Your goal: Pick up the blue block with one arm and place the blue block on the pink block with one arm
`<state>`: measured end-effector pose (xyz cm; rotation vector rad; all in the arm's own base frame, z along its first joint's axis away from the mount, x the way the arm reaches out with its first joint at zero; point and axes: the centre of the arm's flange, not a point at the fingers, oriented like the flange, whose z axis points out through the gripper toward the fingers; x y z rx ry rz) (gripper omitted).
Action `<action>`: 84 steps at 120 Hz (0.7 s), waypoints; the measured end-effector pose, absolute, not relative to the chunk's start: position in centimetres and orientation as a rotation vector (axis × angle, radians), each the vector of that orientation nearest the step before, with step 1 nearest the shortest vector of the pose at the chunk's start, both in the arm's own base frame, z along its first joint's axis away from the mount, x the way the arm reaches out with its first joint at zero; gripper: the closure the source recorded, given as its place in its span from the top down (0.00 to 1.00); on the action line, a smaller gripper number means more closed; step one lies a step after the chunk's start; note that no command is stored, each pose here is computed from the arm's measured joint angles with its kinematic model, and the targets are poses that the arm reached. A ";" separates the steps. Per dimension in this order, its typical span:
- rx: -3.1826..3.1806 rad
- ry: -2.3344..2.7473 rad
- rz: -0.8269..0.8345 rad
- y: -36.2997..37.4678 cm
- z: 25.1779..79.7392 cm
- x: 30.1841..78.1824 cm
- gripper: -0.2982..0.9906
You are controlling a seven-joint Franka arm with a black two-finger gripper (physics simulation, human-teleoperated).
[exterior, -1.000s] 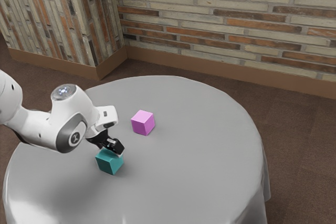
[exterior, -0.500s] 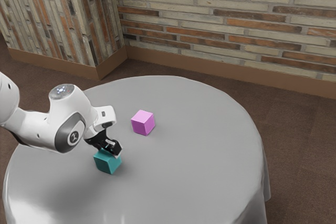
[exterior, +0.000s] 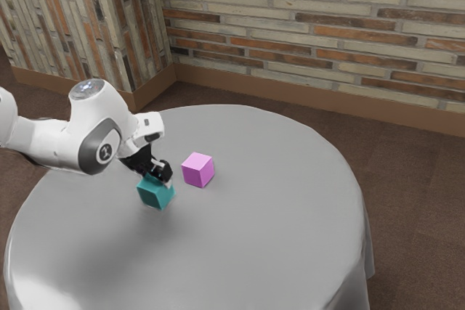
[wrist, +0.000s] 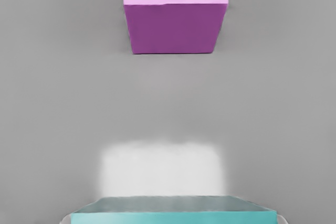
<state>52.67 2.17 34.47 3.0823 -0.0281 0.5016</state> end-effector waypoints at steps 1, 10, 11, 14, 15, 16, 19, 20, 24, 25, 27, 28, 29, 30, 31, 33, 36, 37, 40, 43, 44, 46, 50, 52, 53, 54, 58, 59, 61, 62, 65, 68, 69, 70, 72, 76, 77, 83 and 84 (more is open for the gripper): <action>3.082 -0.029 0.505 2.2 34.9 53.0 0.47; 3.086 -0.032 0.507 2.4 37.9 56.6 0.46; 3.087 -0.032 0.503 2.4 38.1 57.0 0.46; 3.092 -0.031 0.488 2.6 38.6 58.2 0.45; 3.094 -0.030 0.482 2.6 38.7 58.6 0.45; 3.096 -0.029 0.476 2.7 38.8 59.0 0.45; 3.103 -0.028 0.459 2.8 39.2 60.8 0.44; 3.105 -0.029 0.453 2.8 39.3 61.4 0.44; 3.114 -0.031 0.421 2.7 39.5 63.3 0.42; 3.116 -0.031 0.411 2.7 39.5 63.6 0.42; 3.120 -0.031 0.391 2.7 39.4 64.4 0.41; 3.122 -0.031 0.380 2.7 39.4 64.7 0.41; 3.124 -0.030 0.369 2.7 39.3 64.9 0.41; 3.126 -0.030 0.358 2.7 39.2 65.2 0.41; 3.128 -0.029 0.347 2.7 39.2 65.4 0.41; 3.131 -0.028 0.325 2.7 39.1 65.8 0.40; 3.135 -0.027 0.292 2.7 38.8 66.3 0.41; 3.136 -0.026 0.281 2.7 38.7 66.4 0.41; 3.138 -0.024 0.253 2.7 38.6 66.7 0.41; 3.141 -0.023 0.228 2.7 38.5 67.1 0.41; 3.141 -0.023 0.221 2.7 38.5 67.3 0.41; 3.143 -0.022 0.206 2.7 38.4 67.6 0.41; 3.144 -0.023 0.178 2.6 38.3 68.1 0.41; 3.145 -0.023 0.165 2.6 38.3 68.3 0.41; 3.145 -0.023 0.158 2.6 38.3 68.4 0.42; 3.145 -0.023 0.152 2.6 38.2 68.4 0.42; 3.145 -0.023 0.127 2.6 38.1 68.8 0.42; 3.146 -0.023 0.122 2.5 38.1 68.9 0.42; 3.146 -0.023 0.112 2.6 38.0 69.1 0.42; 3.146 -0.022 0.107 2.6 38.0 69.2 0.42; 3.146 -0.021 0.093 2.7 37.8 69.5 0.41; 3.146 -0.021 0.079 2.8 37.6 69.9 0.40; 3.146 -0.021 0.073 2.8 37.5 70.0 0.40; 3.146 -0.021 0.069 2.8 37.4 70.0 0.40; 3.145 -0.022 0.062 2.8 37.3 70.2 0.40; 3.145 -0.027 0.054 2.8 37.2 70.6 0.40; 3.145 -0.028 0.052 2.8 37.2 70.7 0.40; 3.145 -0.036 0.046 2.7 37.1 71.3 0.41; 3.145 -0.039 0.046 2.7 37.1 71.4 0.41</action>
